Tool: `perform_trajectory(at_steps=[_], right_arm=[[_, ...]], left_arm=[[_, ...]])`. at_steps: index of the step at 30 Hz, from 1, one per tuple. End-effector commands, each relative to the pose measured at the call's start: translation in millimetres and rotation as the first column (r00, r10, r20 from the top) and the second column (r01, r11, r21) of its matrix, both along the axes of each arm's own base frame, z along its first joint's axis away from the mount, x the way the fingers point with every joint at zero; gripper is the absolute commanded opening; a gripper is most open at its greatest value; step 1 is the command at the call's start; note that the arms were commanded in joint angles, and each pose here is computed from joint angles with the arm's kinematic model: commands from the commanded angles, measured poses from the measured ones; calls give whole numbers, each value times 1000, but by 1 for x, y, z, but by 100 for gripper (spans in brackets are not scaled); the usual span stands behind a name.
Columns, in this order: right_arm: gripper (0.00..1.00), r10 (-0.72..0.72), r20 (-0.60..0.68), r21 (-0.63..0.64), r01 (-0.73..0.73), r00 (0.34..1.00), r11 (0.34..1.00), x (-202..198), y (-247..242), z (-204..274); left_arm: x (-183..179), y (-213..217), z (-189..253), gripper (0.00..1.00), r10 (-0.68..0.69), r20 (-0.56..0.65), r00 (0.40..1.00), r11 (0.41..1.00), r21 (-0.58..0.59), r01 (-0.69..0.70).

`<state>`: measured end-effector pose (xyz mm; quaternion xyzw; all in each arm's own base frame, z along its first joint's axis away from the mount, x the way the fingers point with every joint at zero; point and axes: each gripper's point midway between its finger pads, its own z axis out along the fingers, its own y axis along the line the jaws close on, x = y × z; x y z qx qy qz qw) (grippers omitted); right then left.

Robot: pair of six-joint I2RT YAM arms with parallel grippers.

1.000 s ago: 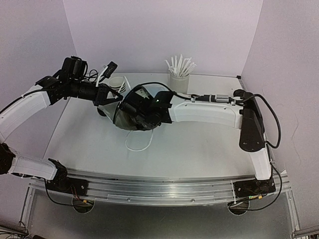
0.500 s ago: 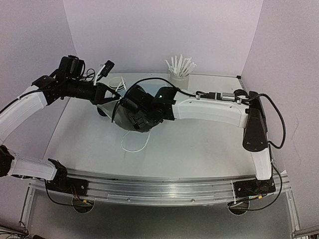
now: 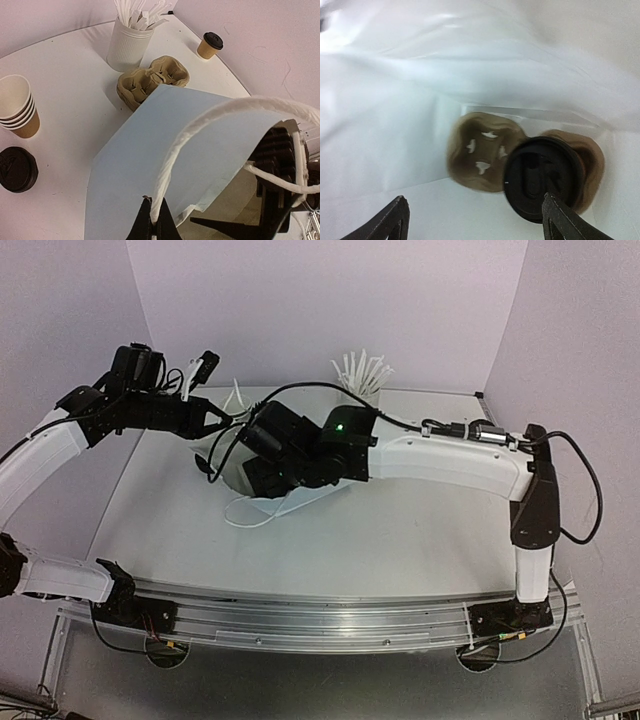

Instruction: Pack the takeout coffee

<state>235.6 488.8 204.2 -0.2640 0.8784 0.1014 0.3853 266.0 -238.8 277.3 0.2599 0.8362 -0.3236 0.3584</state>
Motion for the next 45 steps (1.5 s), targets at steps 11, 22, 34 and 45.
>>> perform_trajectory(at_steps=[11, 22, 34, 45], right_arm=[[87, 163, 126, 263, -191, 979, 945, -28, 4, 105], [88, 124, 162, 332, -172, 979, 927, -28, -13, 117], [89, 277, 167, 598, -321, 946, 735, -50, 3, 180], [88, 42, 159, 590, -130, 986, 797, -14, -37, 169]], left_arm=[[6, 18, -2, 0, 81, 55, 995, 991, 104, -87], [6, 14, 5, 0, 51, 86, 995, 993, 99, -60], [5, 7, 51, 0, -80, 337, 938, 986, 164, 25], [-26, -7, 52, 0, -219, 477, 851, 962, 253, 105]])
